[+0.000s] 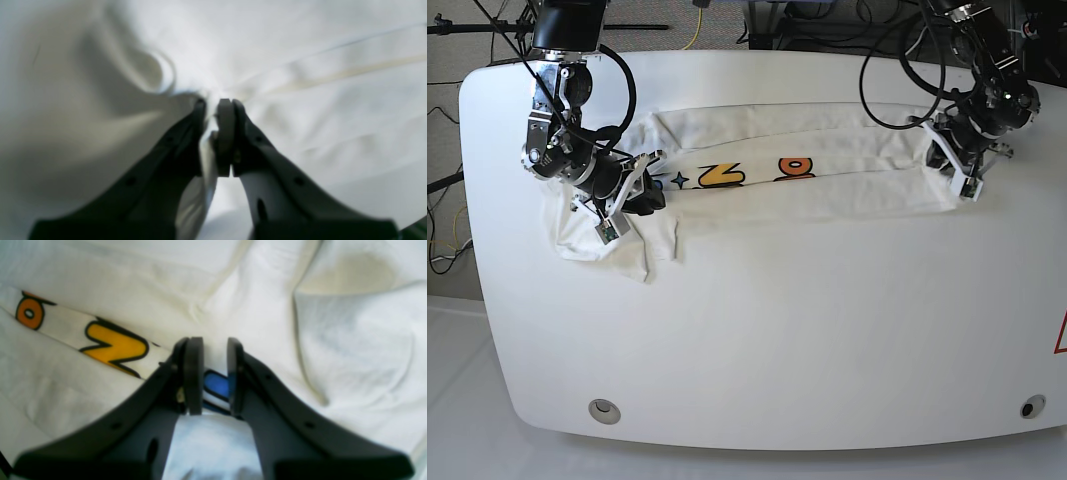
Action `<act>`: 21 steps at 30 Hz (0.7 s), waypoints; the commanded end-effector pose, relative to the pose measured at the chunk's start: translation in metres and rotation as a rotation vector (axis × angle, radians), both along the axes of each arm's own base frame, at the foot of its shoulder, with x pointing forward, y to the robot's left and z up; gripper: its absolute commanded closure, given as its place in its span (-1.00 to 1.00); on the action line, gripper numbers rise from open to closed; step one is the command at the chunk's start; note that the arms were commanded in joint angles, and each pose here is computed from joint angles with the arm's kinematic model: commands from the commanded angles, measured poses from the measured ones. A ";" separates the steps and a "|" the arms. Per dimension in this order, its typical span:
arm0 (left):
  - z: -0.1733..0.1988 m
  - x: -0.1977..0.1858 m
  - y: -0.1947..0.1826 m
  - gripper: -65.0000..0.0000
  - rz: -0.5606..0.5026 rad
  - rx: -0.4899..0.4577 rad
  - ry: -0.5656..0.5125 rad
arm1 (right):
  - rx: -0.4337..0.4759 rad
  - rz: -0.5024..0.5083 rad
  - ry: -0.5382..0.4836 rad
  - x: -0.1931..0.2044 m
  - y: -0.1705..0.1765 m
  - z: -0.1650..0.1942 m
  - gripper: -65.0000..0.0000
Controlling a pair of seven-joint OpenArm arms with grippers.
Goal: Fold the T-shirt properly
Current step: 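Fold the strip end with the left gripper toward the right gripper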
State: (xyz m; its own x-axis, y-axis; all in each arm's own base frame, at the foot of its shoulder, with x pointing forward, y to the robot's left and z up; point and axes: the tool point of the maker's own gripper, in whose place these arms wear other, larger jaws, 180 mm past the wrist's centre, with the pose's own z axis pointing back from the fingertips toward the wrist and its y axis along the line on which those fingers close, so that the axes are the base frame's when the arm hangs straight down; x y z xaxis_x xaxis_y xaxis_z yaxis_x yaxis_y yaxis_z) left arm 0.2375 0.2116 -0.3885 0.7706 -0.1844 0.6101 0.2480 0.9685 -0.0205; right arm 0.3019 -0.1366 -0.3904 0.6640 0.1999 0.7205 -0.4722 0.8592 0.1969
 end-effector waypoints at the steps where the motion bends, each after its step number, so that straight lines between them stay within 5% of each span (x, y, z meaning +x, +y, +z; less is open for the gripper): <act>1: 0.016 0.012 -0.018 1.00 -0.044 -0.018 -0.067 | 0.008 0.003 -0.056 0.010 -0.001 0.015 0.63; 7: 0.020 0.014 -0.050 0.99 -0.100 -0.058 -0.080 | 0.008 0.004 -0.044 0.008 -0.001 0.011 0.63; 21: 0.027 0.020 -0.058 0.98 -0.107 -0.083 -0.114 | 0.008 0.007 -0.047 0.007 0.000 0.013 0.63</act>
